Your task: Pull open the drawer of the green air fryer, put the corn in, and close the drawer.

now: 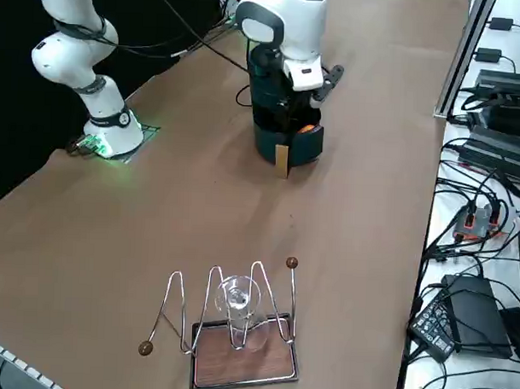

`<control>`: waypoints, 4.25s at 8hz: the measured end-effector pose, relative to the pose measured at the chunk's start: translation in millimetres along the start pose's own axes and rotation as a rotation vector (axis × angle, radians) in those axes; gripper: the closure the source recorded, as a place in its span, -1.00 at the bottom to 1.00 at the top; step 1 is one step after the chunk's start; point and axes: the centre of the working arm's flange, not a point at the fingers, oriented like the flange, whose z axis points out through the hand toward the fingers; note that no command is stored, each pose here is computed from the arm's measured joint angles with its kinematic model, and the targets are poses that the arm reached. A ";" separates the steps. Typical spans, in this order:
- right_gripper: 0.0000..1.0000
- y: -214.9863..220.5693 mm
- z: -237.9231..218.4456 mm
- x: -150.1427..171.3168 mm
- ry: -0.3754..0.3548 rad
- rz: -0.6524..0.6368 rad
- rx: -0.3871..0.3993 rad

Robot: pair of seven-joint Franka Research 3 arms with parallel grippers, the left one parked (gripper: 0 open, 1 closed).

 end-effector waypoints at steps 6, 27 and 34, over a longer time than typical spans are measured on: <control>-1.00 104.0 15.0 20.0 -0.050 0.551 0.017; 0.10 92.1 76.4 32.5 -0.172 1.047 0.115; 0.10 68.3 71.0 25.7 -0.200 0.975 0.136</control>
